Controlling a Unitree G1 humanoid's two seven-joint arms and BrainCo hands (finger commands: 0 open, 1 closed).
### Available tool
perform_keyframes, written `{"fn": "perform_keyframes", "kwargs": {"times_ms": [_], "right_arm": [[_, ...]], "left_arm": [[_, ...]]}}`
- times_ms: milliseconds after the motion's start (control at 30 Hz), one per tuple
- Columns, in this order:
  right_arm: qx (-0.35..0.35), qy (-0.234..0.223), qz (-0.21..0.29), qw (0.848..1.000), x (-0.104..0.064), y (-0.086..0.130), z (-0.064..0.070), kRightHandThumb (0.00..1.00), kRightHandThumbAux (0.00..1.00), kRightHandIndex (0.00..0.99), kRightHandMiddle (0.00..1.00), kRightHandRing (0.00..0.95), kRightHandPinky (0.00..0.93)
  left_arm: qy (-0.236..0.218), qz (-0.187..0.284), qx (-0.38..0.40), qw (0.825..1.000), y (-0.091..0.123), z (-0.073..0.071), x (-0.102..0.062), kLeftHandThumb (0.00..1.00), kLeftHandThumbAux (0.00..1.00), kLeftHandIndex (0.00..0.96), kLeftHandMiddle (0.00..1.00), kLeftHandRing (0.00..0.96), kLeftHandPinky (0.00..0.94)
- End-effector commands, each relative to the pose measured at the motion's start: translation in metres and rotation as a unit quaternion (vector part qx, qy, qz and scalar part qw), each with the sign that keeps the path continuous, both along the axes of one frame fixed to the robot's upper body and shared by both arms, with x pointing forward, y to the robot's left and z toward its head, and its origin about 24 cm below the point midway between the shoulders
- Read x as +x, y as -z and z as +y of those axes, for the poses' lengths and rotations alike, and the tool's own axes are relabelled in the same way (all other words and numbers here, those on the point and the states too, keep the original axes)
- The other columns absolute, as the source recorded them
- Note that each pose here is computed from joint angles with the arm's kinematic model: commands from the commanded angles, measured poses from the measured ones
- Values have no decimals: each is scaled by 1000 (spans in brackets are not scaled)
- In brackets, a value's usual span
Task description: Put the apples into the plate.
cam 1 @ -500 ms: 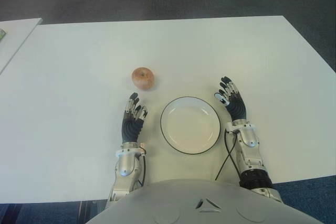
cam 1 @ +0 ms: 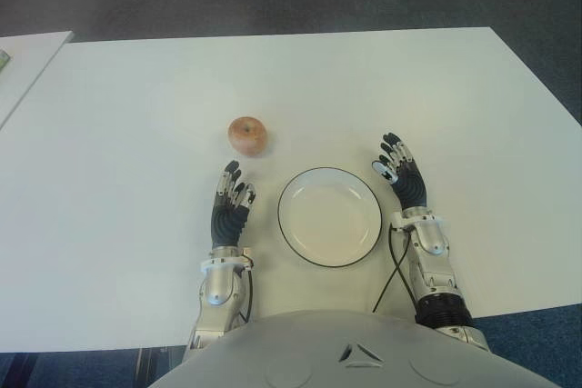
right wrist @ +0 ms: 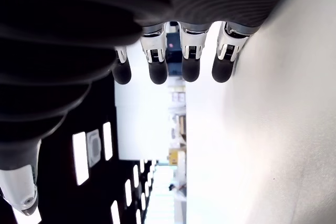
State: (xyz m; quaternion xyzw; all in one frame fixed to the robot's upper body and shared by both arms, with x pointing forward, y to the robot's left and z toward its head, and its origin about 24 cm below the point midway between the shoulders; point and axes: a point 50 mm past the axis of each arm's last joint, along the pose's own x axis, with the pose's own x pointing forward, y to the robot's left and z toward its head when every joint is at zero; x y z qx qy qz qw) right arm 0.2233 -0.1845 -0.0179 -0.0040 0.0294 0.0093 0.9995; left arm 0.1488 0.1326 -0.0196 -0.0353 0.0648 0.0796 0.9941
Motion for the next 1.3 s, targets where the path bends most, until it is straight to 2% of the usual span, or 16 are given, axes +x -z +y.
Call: {"fn": "perform_keyframes", "kwargs": {"times_ms": [33,100,267,333,433,533,600,667,733,833,967,1033,1133,1300], "right_arm": [[5,8,63,998,-14,20,-1,139,580,0,0,0,0],[6,9,64,998,-14,21,-1,140,584,0,0,0,0],[6,10,64,998,-14,21,0,146,591,0,0,0,0],[5,8,63,998,-14,22,0,148,598,0,0,0,0],[4,5,63,998,-14,22,-1,150,608,0,0,0,0],[4,5,65,998,-14,23,-1,148,616,0,0,0,0],[4,5,66,998,-14,24,-1,146,618,0,0,0,0],[5,6,68,998,-13,25,-2,144,618,0,0,0,0],[6,7,69,998,-13,26,-2,143,617,0,0,0,0],[6,8,70,997,-12,27,-2,142,612,0,0,0,0],[6,12,69,998,-11,29,-1,145,602,0,0,0,0],[6,14,69,998,-11,30,-1,147,595,0,0,0,0],[5,15,70,997,-11,31,1,150,584,0,0,0,0],[5,17,73,997,-11,33,2,153,572,0,0,0,1]], "left_arm": [[-8,25,-20,999,6,-8,-4,79,618,15,0,0,0],[-7,22,-12,1000,7,-4,-5,78,636,15,0,0,0],[-11,25,19,999,16,19,-7,80,664,11,0,0,0],[-12,18,52,998,15,23,-4,90,659,7,0,0,0],[-16,-18,157,987,1,29,4,98,631,2,0,0,10],[-26,-59,276,959,-24,33,13,89,568,0,0,0,38],[-29,-68,314,947,-33,34,15,83,528,0,0,8,107],[-27,-81,372,924,-45,37,20,89,483,0,0,26,163],[-20,-92,417,904,-58,41,24,100,453,0,0,40,177],[-2,-104,474,874,-77,47,28,146,431,0,0,26,101],[34,-98,570,815,-94,56,32,214,399,8,0,5,23],[48,-88,600,794,-101,57,34,235,385,12,0,2,11],[68,-77,651,752,-114,56,42,257,362,13,0,0,3],[90,-68,700,705,-123,52,54,306,333,13,0,0,0]]}}
